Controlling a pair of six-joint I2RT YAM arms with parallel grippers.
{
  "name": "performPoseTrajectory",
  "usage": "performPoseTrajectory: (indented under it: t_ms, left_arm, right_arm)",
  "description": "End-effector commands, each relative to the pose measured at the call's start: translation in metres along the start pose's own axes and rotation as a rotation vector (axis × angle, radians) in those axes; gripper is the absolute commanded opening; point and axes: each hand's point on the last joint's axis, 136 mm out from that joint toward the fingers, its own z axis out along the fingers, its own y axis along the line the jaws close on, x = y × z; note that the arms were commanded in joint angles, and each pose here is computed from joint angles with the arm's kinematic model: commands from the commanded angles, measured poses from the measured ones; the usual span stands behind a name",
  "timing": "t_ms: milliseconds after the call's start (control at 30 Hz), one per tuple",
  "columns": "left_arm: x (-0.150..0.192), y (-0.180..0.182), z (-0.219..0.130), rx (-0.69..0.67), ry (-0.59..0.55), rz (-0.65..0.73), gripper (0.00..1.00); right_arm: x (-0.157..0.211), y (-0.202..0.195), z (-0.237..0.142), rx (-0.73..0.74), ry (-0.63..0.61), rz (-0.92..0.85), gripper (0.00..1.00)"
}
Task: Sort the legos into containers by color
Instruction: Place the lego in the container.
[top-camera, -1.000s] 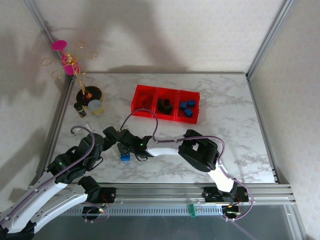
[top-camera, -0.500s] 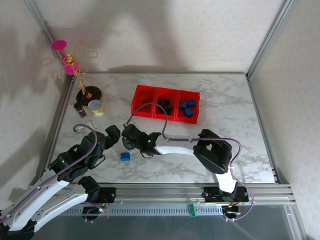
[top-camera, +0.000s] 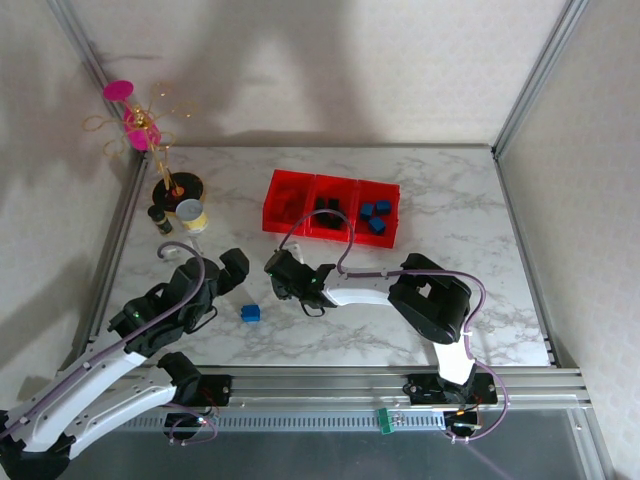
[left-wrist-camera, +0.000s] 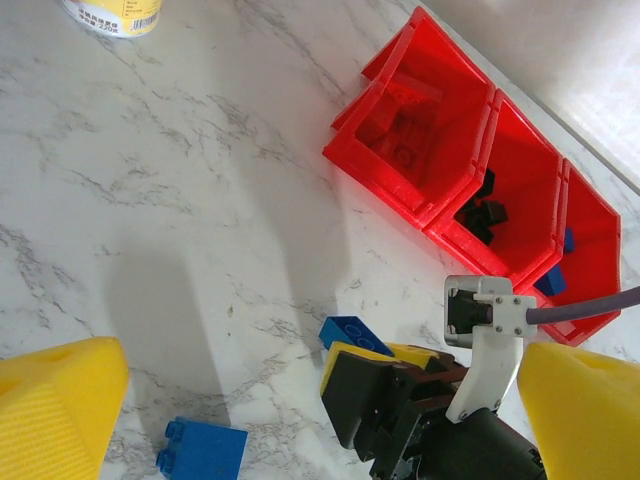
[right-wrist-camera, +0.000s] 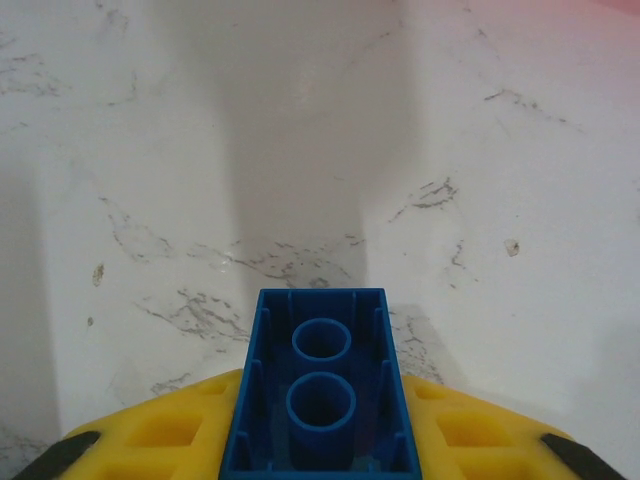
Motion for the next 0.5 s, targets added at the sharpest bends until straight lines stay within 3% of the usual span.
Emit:
performPoseTrajectory:
  t_ms: [0,233,467]
  left_arm:
    - [-0.002,-0.004,0.0,0.014,-0.003,0.006,1.0]
    - [-0.002,-0.005,0.001,0.014,-0.003,0.01,1.0]
    - [-0.002,-0.008,0.003,0.014,-0.002,0.016,0.99]
  right_arm:
    - [-0.002,-0.01,0.001,0.053,-0.006,0.008,0.38]
    - [-0.008,-0.013,0.002,0.087,-0.012,-0.008,0.46]
    - [-0.012,-0.018,0.003,0.137,-0.017,-0.041,0.39]
